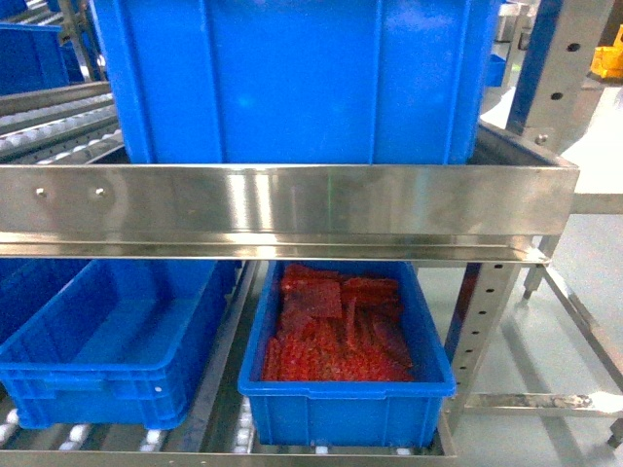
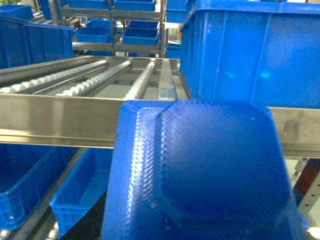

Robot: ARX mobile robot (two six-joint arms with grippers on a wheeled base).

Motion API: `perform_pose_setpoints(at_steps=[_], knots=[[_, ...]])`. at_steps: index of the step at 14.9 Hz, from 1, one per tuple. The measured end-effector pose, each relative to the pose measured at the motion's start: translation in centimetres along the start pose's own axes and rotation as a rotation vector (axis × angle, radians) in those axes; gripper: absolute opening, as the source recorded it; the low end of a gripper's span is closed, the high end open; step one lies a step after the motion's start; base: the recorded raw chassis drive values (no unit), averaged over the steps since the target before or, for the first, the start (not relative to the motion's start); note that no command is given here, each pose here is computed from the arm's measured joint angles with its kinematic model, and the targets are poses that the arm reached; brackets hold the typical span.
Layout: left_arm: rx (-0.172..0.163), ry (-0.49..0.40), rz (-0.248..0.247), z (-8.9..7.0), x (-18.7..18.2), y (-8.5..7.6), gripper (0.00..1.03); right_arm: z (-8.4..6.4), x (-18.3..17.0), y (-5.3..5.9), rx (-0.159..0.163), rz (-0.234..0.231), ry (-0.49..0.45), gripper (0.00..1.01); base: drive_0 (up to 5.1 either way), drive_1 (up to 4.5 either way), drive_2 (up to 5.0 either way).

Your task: Sort blue parts and orange caps into right shelf containers

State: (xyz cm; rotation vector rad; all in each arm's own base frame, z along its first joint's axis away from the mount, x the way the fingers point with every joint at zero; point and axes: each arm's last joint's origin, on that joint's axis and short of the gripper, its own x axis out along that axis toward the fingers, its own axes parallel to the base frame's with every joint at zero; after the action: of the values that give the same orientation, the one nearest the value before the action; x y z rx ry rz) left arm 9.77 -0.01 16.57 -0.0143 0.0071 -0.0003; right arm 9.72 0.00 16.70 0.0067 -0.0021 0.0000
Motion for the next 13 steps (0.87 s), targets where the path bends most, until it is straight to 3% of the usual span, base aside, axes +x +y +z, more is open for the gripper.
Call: perform_pose_setpoints(at_steps=[13], knots=[[0.000,0.000,0.000,0.00,0.00,0.00,0.42,-0.01,0.00,0.00,0.000,0.000,0.001,0.45,-5.1,2.36,2.4]])
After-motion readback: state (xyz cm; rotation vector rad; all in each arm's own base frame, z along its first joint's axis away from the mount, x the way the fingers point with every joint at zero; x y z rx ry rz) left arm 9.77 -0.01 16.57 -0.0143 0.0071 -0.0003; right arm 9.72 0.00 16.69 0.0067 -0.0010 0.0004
